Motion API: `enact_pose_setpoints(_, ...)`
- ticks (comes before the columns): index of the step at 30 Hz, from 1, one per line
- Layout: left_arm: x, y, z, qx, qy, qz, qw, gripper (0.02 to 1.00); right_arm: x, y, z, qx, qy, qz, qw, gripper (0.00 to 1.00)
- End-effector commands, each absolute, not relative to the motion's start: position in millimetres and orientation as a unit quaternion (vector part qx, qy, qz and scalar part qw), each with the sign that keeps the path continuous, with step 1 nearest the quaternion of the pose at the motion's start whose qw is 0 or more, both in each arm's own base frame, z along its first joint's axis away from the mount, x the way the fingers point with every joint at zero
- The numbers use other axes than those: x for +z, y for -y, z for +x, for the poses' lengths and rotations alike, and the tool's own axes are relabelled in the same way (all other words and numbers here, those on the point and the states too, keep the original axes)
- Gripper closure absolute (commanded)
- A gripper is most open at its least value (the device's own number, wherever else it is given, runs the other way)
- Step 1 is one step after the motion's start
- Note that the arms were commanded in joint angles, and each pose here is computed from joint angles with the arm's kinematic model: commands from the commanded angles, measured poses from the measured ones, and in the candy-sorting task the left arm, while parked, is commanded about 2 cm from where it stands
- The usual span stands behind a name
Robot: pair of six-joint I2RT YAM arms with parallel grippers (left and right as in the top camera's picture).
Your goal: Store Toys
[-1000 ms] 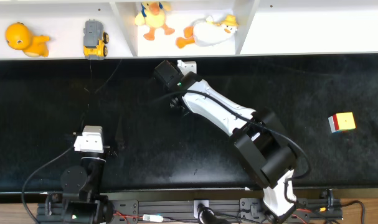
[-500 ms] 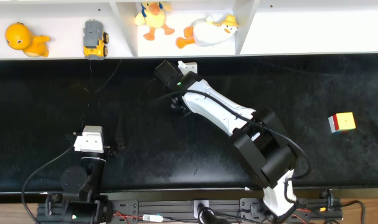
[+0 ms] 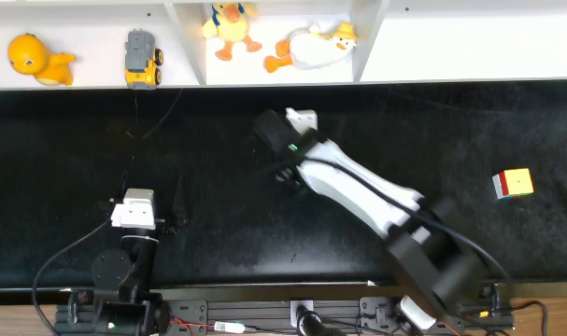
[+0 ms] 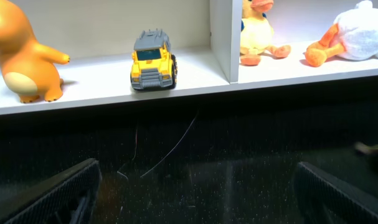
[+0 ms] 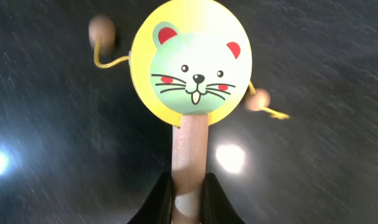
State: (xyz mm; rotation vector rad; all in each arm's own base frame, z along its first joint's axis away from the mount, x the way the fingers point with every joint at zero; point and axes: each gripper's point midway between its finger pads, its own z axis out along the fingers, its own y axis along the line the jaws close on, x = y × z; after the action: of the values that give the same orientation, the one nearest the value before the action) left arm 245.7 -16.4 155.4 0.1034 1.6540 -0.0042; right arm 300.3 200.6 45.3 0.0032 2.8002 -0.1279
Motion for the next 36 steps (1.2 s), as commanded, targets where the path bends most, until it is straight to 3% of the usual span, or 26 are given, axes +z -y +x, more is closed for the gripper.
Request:
enact_pose_setpoints(1,156,14,245,0.007,-0.733,0.05,0.678,0.02,79,-172,287,-0.031,-0.975,0.02,0.219,0.958)
enact_pose_setpoints(10,156,14,245,0.007,-0.733,0.05,0.678,0.02,110,-102,272,-0.034,-0.957,0.086,0.276,0.956)
enact_pose_setpoints(16,156,14,245,0.007,-0.733,0.05,0.678,0.023,130,-45,291,-0.05,-0.942,0.125,0.306,0.906)
enact_pose_setpoints(23,156,14,245,0.007,-0.733,0.05,0.678,0.023,148,-6,314,-0.066,-0.939,0.085,0.328,0.95)
enact_pose_setpoints(36,156,14,245,0.007,-0.733,0.05,0.678,0.02,161,-9,383,-0.129,-0.95,-0.082,0.274,0.939)
